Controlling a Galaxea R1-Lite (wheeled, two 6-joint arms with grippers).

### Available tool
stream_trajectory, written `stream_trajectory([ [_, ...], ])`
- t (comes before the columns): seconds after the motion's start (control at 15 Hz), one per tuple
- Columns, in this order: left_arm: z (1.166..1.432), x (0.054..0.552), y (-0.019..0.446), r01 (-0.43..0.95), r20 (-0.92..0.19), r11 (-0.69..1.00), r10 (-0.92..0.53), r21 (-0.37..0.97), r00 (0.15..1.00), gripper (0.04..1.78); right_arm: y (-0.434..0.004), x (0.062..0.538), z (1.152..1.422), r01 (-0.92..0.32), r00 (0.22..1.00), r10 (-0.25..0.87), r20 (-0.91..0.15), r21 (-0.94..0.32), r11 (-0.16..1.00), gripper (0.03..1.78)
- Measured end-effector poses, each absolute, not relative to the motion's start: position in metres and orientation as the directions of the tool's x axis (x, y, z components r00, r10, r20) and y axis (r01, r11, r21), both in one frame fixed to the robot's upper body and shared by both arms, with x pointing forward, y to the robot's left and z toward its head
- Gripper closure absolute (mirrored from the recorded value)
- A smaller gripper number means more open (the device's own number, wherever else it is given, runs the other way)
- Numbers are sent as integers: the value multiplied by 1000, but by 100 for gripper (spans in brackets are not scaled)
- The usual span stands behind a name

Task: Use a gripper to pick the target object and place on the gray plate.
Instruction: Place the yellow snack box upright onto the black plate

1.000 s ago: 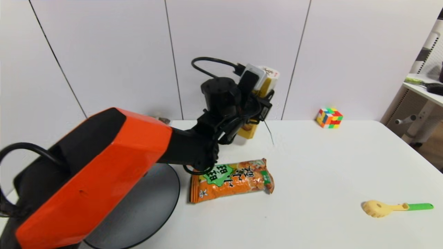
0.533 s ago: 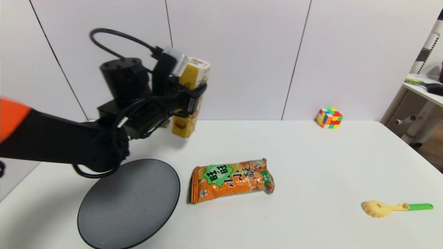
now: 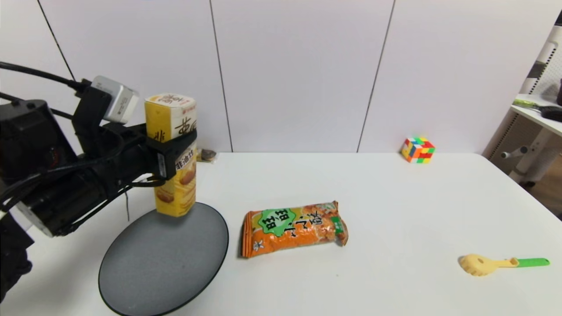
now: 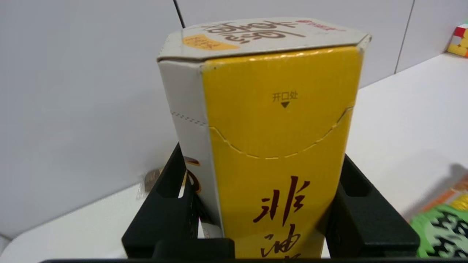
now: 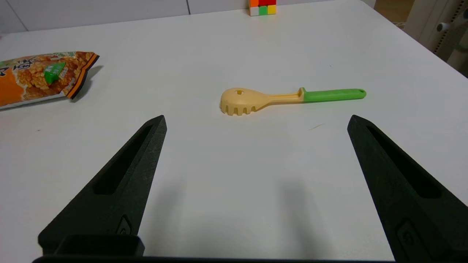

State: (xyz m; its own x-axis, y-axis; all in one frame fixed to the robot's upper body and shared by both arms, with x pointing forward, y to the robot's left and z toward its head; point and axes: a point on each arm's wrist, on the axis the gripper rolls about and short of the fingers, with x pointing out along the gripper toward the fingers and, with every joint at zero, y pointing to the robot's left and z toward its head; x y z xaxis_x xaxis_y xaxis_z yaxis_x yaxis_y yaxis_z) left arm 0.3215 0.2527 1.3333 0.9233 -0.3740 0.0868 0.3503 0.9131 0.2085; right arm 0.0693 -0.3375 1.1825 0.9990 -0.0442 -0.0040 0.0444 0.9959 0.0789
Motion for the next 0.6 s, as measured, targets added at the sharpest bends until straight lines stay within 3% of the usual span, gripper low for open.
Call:
stream_trajectory([
  [0.6, 1297, 264, 273, 360, 62, 924, -370, 131, 927, 93, -338, 69, 1183, 45, 999, -45, -4, 79, 996, 10],
])
